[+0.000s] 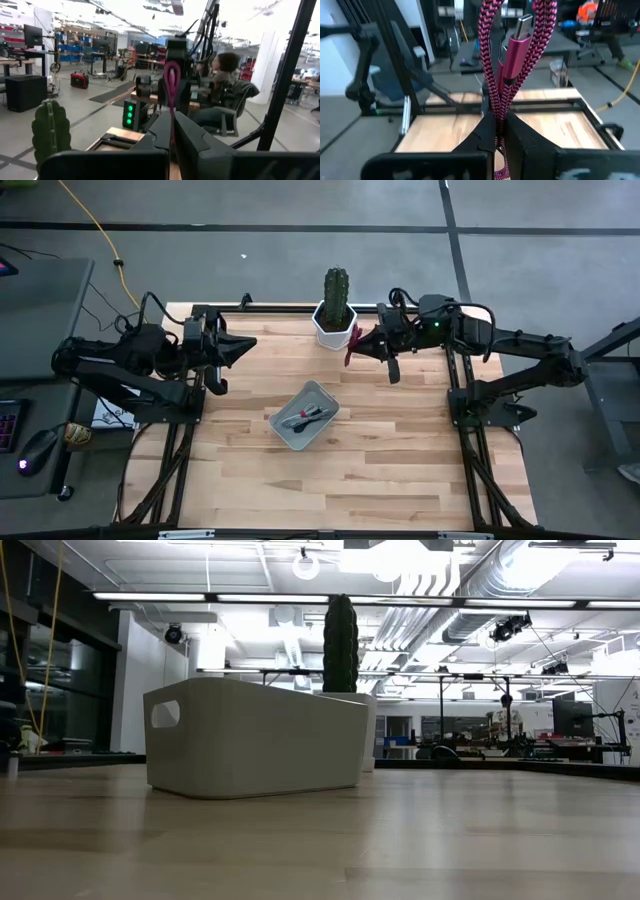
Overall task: Pick and place USB-C Cables
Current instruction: Put the pink and black charger cable into the gray bin
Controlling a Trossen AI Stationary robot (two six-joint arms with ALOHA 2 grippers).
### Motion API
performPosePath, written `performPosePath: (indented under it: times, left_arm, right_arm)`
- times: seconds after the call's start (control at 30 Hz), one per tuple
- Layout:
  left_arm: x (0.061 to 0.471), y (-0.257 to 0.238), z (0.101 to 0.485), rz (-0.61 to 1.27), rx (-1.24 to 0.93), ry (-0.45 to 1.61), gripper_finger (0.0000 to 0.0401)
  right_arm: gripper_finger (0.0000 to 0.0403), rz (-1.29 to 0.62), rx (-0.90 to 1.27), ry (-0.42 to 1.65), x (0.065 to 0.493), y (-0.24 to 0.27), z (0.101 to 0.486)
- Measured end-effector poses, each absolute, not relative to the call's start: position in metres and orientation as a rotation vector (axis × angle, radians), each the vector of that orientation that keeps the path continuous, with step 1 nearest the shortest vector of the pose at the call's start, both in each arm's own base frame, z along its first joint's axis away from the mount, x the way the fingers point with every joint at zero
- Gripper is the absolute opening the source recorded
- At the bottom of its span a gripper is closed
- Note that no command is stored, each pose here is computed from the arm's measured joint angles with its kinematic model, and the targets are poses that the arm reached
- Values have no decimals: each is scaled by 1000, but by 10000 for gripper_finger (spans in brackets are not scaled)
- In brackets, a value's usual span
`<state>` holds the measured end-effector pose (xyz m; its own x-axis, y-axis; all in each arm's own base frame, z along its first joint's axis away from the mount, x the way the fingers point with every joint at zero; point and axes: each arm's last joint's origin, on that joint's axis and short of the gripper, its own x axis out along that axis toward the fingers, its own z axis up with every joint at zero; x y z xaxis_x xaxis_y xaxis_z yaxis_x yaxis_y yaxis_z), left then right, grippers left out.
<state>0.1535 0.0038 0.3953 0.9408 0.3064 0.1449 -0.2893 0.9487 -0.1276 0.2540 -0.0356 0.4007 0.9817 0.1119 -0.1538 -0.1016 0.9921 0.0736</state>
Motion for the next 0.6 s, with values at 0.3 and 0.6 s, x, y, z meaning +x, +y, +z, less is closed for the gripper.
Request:
performPosePath:
  times: [0.3, 0.6]
  left_arm:
    - [154, 4, 393, 304, -100, -139, 0]
    - [154, 4, 393, 305, -100, -139, 0]
  right_arm:
    - [4, 120, 66, 5, 255, -36, 416]
    - [4, 124, 65, -21, 255, -35, 418]
